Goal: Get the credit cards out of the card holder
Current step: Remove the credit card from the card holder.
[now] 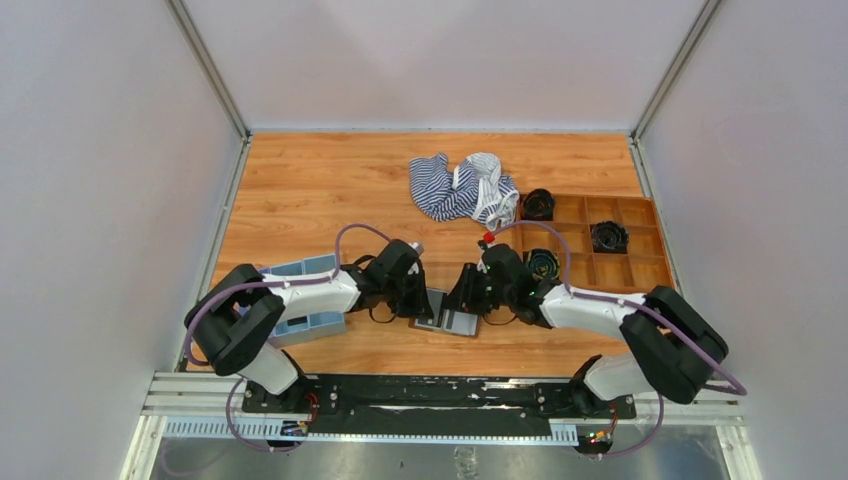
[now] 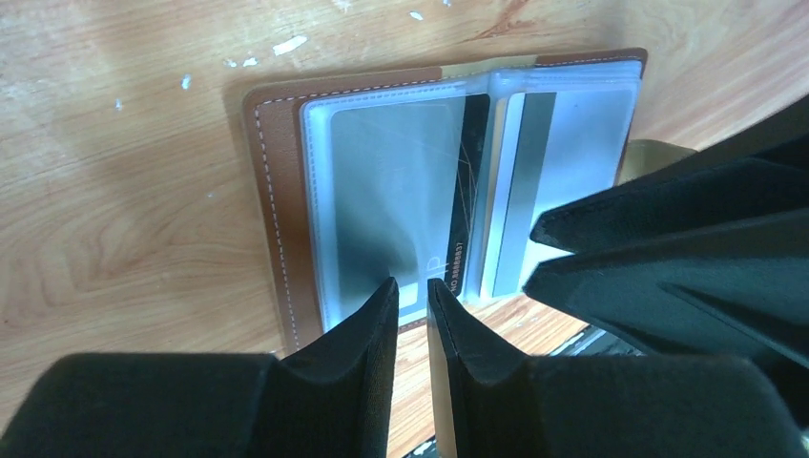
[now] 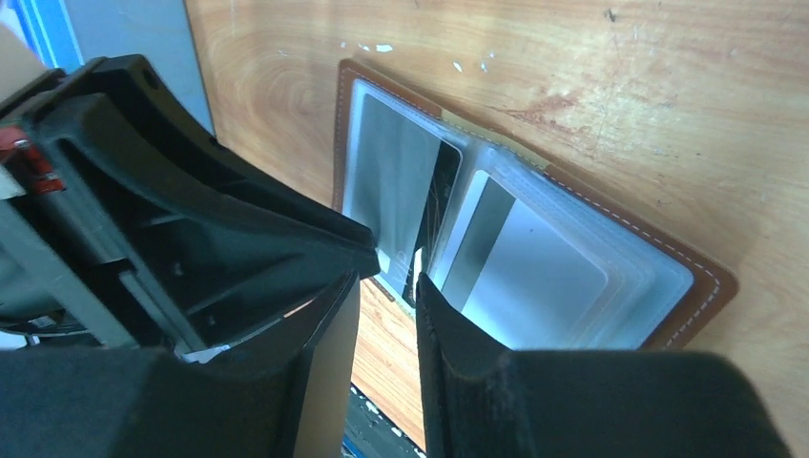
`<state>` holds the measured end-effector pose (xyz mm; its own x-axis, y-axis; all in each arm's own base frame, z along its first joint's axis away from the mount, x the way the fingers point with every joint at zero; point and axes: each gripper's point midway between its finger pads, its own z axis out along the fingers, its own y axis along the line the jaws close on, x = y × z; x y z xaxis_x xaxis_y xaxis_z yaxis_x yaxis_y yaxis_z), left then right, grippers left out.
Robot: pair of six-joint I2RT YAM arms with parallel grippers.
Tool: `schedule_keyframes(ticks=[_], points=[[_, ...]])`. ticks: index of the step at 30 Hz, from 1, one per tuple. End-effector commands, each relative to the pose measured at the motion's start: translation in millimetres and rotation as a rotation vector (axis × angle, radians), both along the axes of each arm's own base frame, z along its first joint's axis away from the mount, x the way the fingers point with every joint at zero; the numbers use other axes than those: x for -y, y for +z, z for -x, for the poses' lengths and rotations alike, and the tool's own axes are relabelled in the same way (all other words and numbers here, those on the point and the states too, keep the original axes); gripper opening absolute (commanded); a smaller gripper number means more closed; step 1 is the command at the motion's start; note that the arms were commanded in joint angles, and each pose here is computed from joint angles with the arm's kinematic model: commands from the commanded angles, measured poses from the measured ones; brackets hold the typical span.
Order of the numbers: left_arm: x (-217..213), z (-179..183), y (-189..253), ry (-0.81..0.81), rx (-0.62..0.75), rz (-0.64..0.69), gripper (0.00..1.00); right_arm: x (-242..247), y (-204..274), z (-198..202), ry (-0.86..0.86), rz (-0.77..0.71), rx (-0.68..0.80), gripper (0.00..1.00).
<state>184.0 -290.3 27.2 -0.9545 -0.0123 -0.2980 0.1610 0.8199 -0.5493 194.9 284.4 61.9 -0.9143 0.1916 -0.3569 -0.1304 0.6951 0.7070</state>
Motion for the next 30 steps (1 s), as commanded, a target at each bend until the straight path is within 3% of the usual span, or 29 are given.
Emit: schedule_keyframes(ticks=[1,17,30], points=[[-13.1,-2.8,-7.0,0.047,0.016,-0.025,0.24,-9.3,-10.9,4.9,0.017,-0.051,-0.075,0.32],[-22.7,-9.0,-5.9,0.071,0.038,-0.046,0.24,28.4,-64.8,9.0,-0.102,0.198,-0.180,0.33],[-18.1,-4.3,-15.1,0.053,0.002,-0.021,0.23,18.3,-72.2,1.8,-0.149,0.122,-0.186,0.26]])
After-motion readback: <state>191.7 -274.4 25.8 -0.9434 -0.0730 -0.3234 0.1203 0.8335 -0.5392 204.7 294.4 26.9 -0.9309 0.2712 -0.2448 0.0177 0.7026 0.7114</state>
